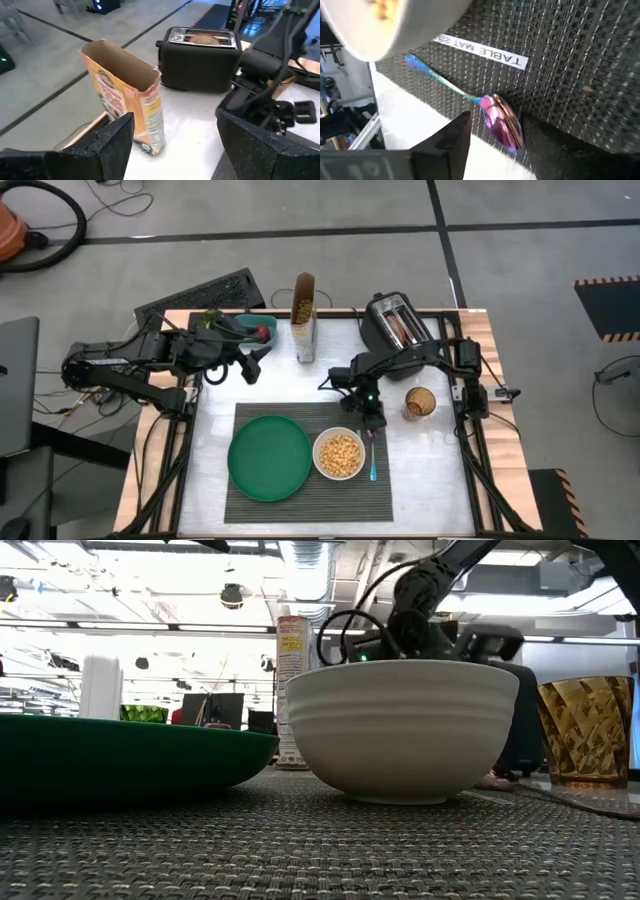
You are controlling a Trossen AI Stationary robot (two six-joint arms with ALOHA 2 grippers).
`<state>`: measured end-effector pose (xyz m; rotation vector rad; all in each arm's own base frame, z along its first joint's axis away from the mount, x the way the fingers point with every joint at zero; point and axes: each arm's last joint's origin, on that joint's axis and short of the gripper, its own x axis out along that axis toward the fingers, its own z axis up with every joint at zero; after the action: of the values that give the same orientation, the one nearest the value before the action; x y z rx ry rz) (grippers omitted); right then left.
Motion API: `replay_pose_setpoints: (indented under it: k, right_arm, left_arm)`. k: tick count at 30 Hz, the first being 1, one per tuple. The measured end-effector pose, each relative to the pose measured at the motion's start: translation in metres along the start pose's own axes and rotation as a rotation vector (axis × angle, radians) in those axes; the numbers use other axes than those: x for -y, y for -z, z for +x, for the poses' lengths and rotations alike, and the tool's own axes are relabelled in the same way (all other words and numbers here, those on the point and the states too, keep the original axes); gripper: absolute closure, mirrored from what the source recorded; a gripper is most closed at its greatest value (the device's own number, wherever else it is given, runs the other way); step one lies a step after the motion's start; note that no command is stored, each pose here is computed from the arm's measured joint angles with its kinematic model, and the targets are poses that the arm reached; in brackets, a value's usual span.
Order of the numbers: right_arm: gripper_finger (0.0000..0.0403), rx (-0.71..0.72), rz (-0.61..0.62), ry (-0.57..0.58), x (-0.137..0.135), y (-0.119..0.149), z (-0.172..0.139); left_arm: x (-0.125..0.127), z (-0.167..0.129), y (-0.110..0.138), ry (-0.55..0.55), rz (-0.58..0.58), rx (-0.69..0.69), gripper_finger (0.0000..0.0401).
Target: Arrange a breakfast setting
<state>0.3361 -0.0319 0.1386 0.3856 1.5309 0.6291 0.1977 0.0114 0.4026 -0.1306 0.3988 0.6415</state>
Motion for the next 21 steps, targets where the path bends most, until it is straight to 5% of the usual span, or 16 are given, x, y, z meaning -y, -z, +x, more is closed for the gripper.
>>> replay_pose_setpoints:
  k: [11,17,21]
  right_arm:
    - [0.0195,0.043,-0.051,0.018,-0.035,-0.016,-0.062]
    - [0.0199,0.057,0.014,0.001,-0.056,-0.01,-0.12]
    - [0.0203,0.194,0.126,0.036,-0.068,-0.011,-0.163]
  left_arm:
    - [0.0,-0.001,0.0,0.023,-0.018,-0.007,0.0132]
    - [-0.013,-0.018,-0.012,0.037,-0.009,0.083,0.0132]
    - [-0.031,-0.022,-0.016,-0.045,-0.014,0.071,0.0132]
